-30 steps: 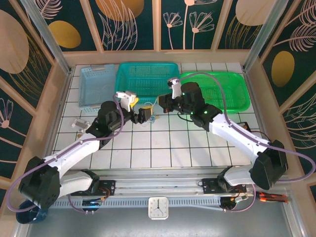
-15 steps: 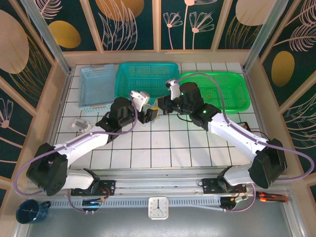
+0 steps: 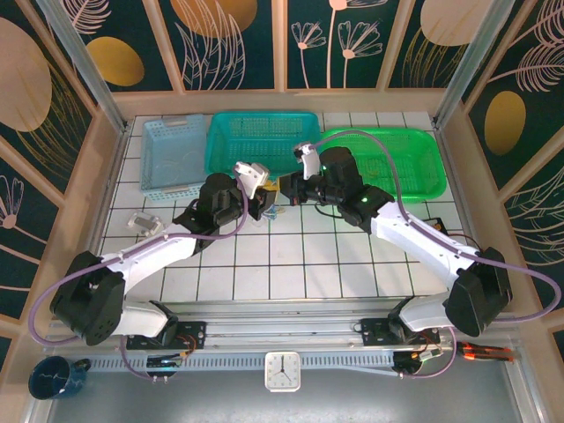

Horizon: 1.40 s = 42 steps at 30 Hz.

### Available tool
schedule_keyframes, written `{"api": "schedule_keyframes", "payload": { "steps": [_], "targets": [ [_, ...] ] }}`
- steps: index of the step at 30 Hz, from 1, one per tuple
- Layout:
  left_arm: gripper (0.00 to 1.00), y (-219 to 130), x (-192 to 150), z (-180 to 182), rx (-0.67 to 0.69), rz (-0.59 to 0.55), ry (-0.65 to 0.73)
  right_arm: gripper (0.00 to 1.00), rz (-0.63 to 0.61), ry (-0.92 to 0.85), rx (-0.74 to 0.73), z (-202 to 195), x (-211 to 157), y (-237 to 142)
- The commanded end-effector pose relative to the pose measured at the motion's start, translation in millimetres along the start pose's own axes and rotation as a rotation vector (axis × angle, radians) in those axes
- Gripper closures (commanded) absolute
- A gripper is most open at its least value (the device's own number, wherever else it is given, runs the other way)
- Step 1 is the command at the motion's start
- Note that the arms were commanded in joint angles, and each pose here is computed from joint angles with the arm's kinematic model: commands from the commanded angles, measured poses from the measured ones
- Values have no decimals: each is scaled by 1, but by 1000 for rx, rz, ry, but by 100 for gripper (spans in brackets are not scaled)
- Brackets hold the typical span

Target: Untangle the cables

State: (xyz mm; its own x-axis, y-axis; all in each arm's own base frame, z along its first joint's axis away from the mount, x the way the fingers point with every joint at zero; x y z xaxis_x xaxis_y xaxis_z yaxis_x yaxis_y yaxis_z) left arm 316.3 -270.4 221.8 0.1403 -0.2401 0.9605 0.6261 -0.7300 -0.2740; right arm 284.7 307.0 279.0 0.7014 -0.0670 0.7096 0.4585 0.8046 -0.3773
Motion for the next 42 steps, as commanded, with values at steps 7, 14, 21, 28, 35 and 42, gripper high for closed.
{"api": "schedule_keyframes", "payload": {
  "steps": [7, 14, 21, 28, 35, 42],
  "targets": [
    [100, -1, 21, 1, 4, -84, -24, 78, -106, -7, 71, 24, 23, -27],
    [100, -14, 37, -1, -4, -141, -69, 47, -224, 15, -21, -7, 20, -45],
    [100, -23, 56, -3, -20, -186, -116, 41, -269, -35, -82, -43, -17, -44],
    [100, -27, 73, -4, -35, -212, -171, 41, -262, -108, -79, -62, -56, -30],
    [100, -29, 87, -2, -37, -236, -227, 40, -231, -115, -53, -65, -66, -2],
    [100, -31, 98, -1, -43, -260, -280, 40, -219, -111, -20, -64, -63, 26]
  ]
}}
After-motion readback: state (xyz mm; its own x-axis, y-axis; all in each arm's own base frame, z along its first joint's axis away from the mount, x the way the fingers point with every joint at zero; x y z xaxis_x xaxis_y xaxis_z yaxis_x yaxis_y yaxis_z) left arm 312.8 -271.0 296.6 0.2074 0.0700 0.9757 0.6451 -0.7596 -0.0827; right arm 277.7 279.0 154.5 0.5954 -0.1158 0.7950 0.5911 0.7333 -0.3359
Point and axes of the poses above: each hand's point on the last joint's axis, 136 mm out from that joint toward the fingers, its own y axis out along the fingers, its own z axis along the line the jaws close on, x = y × z, the point moved 2 cm from there along -y, back along the fingers, and after that the axes turned 10 degrees about y, right-handed, at the moved point
